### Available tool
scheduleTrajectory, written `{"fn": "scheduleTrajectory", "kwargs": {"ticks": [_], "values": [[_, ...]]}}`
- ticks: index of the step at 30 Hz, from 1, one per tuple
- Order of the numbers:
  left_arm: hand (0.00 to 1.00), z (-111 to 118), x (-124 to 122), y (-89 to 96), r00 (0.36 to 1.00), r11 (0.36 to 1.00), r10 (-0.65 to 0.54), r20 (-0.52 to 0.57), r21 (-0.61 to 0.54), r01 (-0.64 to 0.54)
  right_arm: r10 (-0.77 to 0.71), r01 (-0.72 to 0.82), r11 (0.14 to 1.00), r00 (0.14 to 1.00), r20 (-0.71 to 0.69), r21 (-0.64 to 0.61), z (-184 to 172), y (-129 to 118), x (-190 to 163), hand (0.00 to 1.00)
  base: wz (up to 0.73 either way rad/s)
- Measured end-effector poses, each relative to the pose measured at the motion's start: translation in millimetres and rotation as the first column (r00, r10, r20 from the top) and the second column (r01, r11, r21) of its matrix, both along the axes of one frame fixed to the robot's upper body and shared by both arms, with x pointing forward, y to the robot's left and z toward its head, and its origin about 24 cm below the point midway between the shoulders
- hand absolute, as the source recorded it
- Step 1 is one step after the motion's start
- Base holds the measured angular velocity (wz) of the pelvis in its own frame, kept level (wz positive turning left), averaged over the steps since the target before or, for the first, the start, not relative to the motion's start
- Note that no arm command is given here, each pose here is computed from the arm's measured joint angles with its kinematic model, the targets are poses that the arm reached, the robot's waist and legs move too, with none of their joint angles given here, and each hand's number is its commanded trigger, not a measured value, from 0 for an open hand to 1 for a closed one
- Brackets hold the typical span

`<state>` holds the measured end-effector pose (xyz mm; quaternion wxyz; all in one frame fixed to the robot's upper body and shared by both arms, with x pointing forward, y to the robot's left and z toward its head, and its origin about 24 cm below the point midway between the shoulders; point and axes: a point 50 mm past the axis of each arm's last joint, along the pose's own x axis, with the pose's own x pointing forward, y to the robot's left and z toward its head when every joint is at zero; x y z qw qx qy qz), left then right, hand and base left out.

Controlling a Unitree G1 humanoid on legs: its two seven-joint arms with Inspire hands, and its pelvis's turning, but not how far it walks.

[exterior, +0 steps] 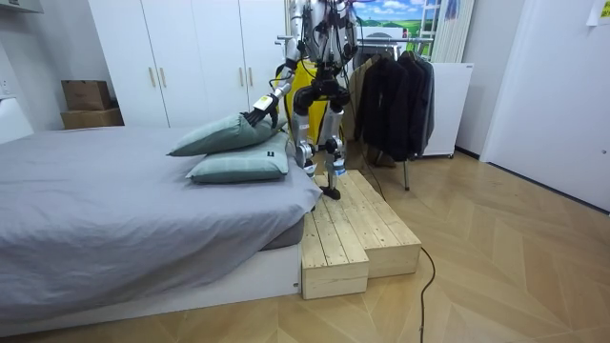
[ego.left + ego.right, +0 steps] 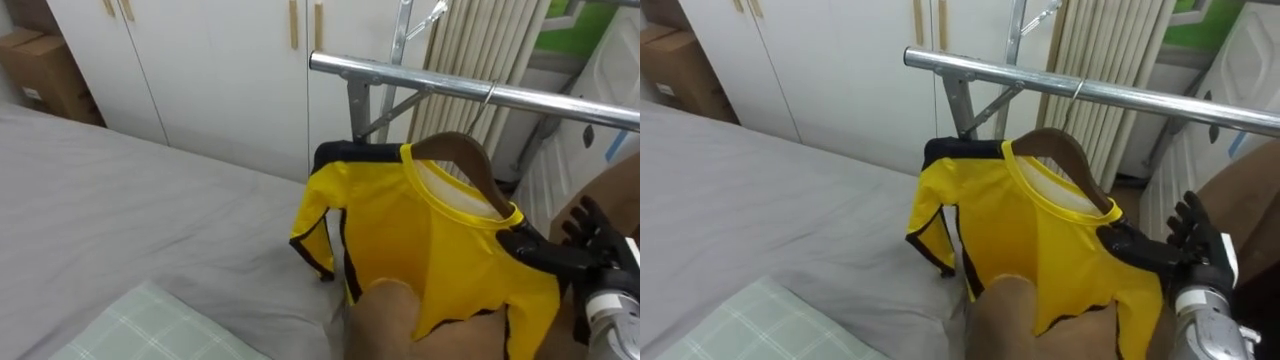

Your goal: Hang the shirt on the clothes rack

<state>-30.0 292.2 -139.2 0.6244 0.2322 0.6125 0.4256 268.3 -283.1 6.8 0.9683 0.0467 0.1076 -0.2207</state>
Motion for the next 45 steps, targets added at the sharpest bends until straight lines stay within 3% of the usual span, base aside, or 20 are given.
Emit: {"fn": "scheduleTrajectory", "kwargs": {"ticks": [10, 25, 32, 37, 41, 45], "values": [[0.00, 0.6, -1.2, 1.3, 1.000, 1.000, 0.016, 0.003, 0.005, -0.016, 0.014, -0.013, 1.000, 0.999, 0.033, -0.008, 7.4, 2.4, 2.4, 0.00, -0.02], [0.00, 0.1, -7.4, 0.5, 0.996, 0.996, 0.086, 0.008, -0.001, -0.086, -0.018, 0.015, 0.999, 0.998, -0.065, -0.044, -17.4, -6.6, -40.3, 0.00, -0.01], [0.00, -0.3, -9.2, 0.7, 0.995, 0.995, 0.098, 0.012, -0.016, -0.098, -0.052, 0.041, 0.998, 0.976, -0.211, -0.057, -51.5, -11.9, -85.6, 0.00, -0.02], [0.00, -2.8, -13.7, -2.2, 0.993, 0.991, 0.116, 0.009, -0.064, -0.115, -0.031, 0.015, 0.999, 0.912, -0.409, -0.043, -91.8, -5.3, -126.0, 0.00, -0.07], [0.00, -3.3, -14.1, -1.9, 0.993, 0.990, 0.116, 0.014, -0.085, -0.114, -0.004, -0.008, 1.000, 0.874, -0.485, -0.023, -106.9, -1.3, -141.4, 0.00, -0.05], [0.00, -3.4, -14.8, 0.7, 0.980, 0.976, 0.189, 0.058, -0.119, -0.181, 0.059, -0.047, 0.998, 0.828, -0.558, 0.035, -125.5, 7.9, -158.5, 0.00, 0.02]]}}
